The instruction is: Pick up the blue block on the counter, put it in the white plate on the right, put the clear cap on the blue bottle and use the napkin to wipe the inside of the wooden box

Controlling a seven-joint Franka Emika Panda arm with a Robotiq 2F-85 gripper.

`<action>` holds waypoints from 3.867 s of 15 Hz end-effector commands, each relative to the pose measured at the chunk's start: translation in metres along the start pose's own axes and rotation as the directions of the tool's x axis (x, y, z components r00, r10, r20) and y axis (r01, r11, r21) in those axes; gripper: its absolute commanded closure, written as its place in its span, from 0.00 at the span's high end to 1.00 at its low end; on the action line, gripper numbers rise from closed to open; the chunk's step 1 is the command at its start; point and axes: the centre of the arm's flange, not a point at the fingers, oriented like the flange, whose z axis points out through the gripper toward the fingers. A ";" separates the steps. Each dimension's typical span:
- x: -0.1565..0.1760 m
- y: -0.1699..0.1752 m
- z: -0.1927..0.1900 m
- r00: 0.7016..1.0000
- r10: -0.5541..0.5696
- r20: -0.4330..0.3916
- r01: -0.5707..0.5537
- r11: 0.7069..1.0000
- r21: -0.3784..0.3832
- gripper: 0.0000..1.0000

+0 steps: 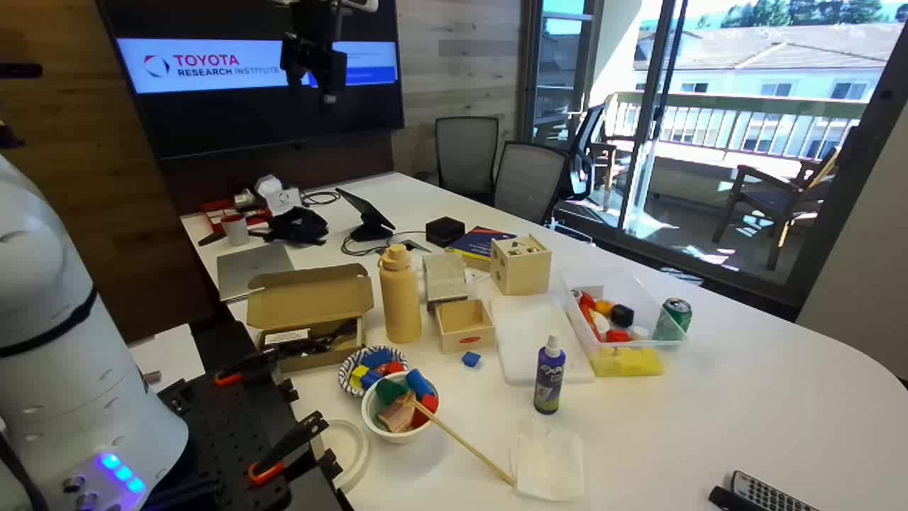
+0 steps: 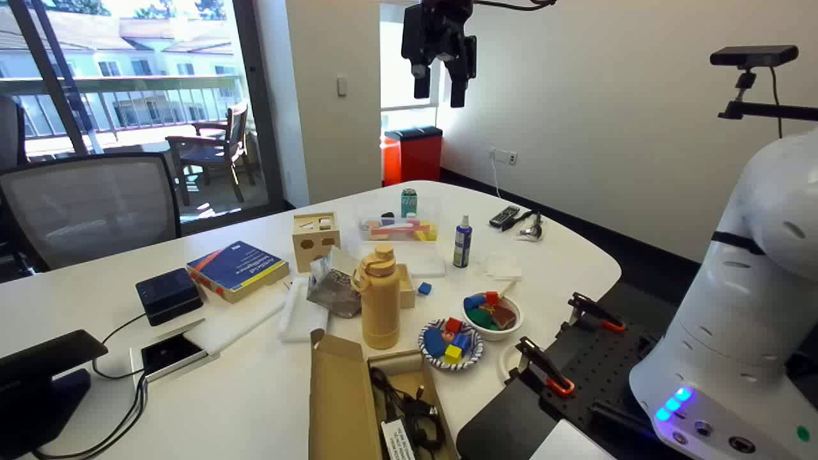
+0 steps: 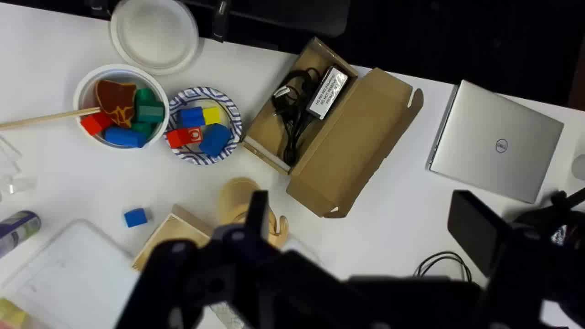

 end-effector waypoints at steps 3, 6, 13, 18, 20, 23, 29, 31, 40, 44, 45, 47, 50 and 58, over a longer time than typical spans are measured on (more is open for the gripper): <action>0.015 0.012 0.002 0.998 0.058 -0.020 -0.058 0.998 0.012 1.00; 0.072 0.073 0.024 0.966 0.239 -0.097 -0.235 0.971 0.052 1.00; 0.169 0.213 0.145 0.804 0.577 -0.146 -0.551 0.814 0.181 1.00; 0.186 0.267 0.261 0.618 0.780 -0.098 -0.751 0.623 0.219 1.00; 0.182 0.282 0.293 0.527 0.844 -0.100 -0.813 0.535 0.230 1.00; 0.175 0.301 0.323 0.383 0.917 -0.110 -0.881 0.399 0.253 1.00; 0.179 0.343 0.379 0.139 0.988 -0.062 -0.960 0.150 0.235 1.00; 0.183 0.351 0.393 0.095 0.994 -0.048 -0.970 0.103 0.219 1.00; 0.220 0.364 0.429 0.000 1.000 -0.022 -0.982 0.004 0.190 1.00; 0.213 0.364 0.442 -0.037 0.999 0.006 -0.984 -0.038 0.172 1.00; 0.211 0.364 0.446 -0.046 0.999 0.014 -0.985 -0.047 0.168 1.00; 0.203 0.362 0.454 -0.065 0.998 0.021 -0.985 -0.068 0.161 1.00; 0.197 0.359 0.465 -0.075 0.997 0.033 -0.984 -0.079 0.157 0.75; 0.200 0.356 0.462 -0.067 0.998 0.017 -0.982 -0.069 0.173 0.22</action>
